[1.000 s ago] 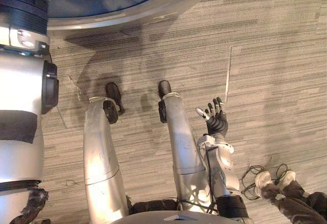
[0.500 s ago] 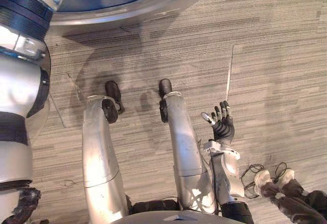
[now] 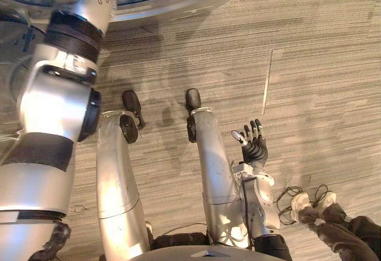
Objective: Pick up the laundry basket with both hands and put the clothes into the washing machine.
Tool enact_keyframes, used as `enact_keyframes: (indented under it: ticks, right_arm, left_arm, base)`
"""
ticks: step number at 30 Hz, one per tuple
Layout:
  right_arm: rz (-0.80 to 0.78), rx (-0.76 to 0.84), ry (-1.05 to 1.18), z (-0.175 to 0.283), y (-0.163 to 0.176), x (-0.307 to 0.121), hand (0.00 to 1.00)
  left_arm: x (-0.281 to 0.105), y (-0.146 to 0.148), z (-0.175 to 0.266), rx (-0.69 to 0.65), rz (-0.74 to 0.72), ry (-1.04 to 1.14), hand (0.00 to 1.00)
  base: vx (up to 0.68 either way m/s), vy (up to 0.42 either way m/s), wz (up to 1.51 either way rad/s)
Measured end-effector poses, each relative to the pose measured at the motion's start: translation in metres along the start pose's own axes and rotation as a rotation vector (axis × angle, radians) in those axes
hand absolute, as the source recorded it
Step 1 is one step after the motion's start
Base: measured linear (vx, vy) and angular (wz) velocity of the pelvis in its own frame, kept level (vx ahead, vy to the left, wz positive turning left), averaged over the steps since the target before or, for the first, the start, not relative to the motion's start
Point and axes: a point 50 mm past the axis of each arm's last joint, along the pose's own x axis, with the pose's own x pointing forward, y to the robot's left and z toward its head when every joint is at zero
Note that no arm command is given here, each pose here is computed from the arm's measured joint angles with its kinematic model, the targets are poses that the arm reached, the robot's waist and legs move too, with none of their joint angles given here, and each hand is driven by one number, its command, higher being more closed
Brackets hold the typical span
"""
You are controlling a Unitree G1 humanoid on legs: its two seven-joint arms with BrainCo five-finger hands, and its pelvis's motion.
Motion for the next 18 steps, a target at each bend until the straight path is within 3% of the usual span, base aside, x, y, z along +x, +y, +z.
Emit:
enact_keyframes:
  ticks: [3, 7, 9, 14, 18]
  right_arm:
    - [0.019, -0.019, 0.032, -0.003, 0.003, -0.001, 0.00]
    - [0.037, -0.034, 0.038, -0.005, 0.006, -0.001, 0.00]
    - [0.051, -0.055, 0.041, -0.005, 0.006, -0.001, 0.00]
    - [0.082, -0.117, 0.064, -0.011, 0.008, 0.004, 0.00]
    - [0.084, -0.113, 0.076, -0.014, 0.009, 0.004, 0.00]
  left_arm:
    - [-0.007, 0.034, -0.015, -0.167, 0.129, 0.012, 0.00]
    - [-0.024, 0.088, -0.042, -0.128, 0.275, 0.056, 0.00]
    - [-0.041, 0.115, -0.063, -0.001, 0.313, 0.110, 0.00]
    - [-0.083, 0.145, -0.101, 0.298, 0.261, 0.198, 0.00]
    - [-0.153, 0.177, -0.145, 0.437, 0.252, 0.347, 0.00]
  base:
    - [0.00, 0.000, 0.00]
    - [0.01, 0.016, 0.04]
    - [0.03, 0.015, 0.06]
    - [0.04, 0.017, 0.05]
    - [0.05, -0.025, 0.19]
